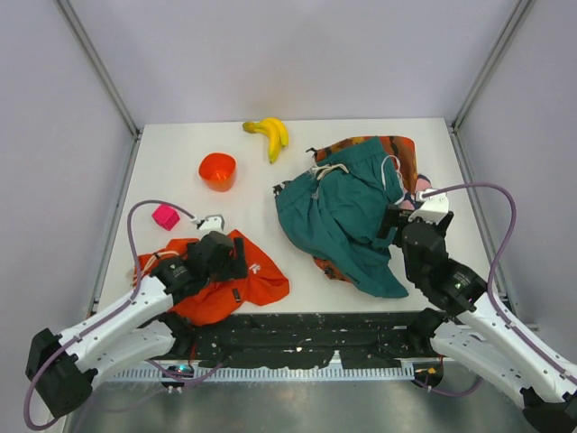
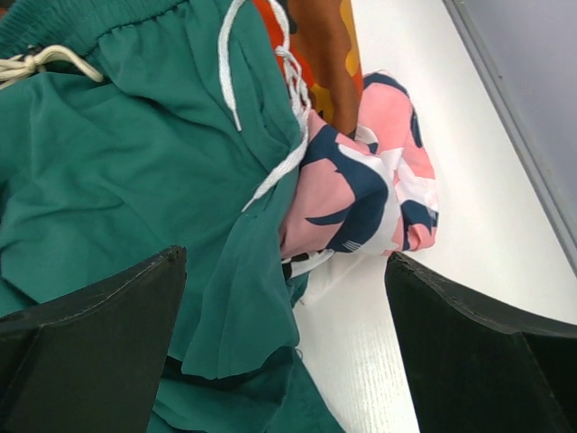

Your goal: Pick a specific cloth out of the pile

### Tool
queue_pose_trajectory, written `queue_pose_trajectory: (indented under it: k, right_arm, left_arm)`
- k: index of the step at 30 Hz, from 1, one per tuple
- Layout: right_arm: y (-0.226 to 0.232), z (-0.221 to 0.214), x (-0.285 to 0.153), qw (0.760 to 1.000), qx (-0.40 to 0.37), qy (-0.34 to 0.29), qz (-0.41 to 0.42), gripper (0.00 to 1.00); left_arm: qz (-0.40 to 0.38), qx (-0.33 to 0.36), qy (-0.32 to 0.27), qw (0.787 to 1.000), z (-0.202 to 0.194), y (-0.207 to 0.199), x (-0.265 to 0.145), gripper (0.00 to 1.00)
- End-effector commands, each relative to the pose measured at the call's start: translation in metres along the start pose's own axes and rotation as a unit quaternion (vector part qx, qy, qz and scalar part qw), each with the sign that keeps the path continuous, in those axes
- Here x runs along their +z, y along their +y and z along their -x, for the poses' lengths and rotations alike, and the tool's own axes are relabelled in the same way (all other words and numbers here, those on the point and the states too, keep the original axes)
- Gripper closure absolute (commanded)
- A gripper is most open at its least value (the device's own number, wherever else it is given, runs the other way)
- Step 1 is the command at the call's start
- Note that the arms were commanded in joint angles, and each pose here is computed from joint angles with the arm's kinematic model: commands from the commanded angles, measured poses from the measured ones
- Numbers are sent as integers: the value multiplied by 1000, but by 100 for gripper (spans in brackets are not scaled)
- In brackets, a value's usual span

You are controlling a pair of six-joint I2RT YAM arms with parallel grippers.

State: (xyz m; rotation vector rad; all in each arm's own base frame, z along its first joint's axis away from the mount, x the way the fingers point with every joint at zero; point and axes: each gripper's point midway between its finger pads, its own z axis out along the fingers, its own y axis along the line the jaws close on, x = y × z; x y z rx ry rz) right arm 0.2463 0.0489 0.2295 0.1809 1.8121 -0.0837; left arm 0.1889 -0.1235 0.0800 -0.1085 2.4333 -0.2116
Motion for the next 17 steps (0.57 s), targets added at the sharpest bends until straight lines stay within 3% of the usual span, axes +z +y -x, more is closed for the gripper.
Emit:
queue_pose_trajectory:
  k: [1, 5, 9, 17]
  right_arm:
    - [19, 17, -4, 997, 48, -22, 52, 5]
    - [13, 29, -10, 996, 67, -38, 47, 5]
    - [9, 32, -14, 994, 75, -53, 51, 5]
    - [-6, 39, -24, 990, 100, -85, 47, 5]
  left_arm:
    - [-51, -28, -99, 993, 73, -23, -57, 0]
    - [-128, -46, -194, 971, 123, -33, -125, 0]
    - [-207, -57, -248, 945, 139, -44, -164, 0]
    - [-158, -67, -251, 953, 136, -19, -166, 0]
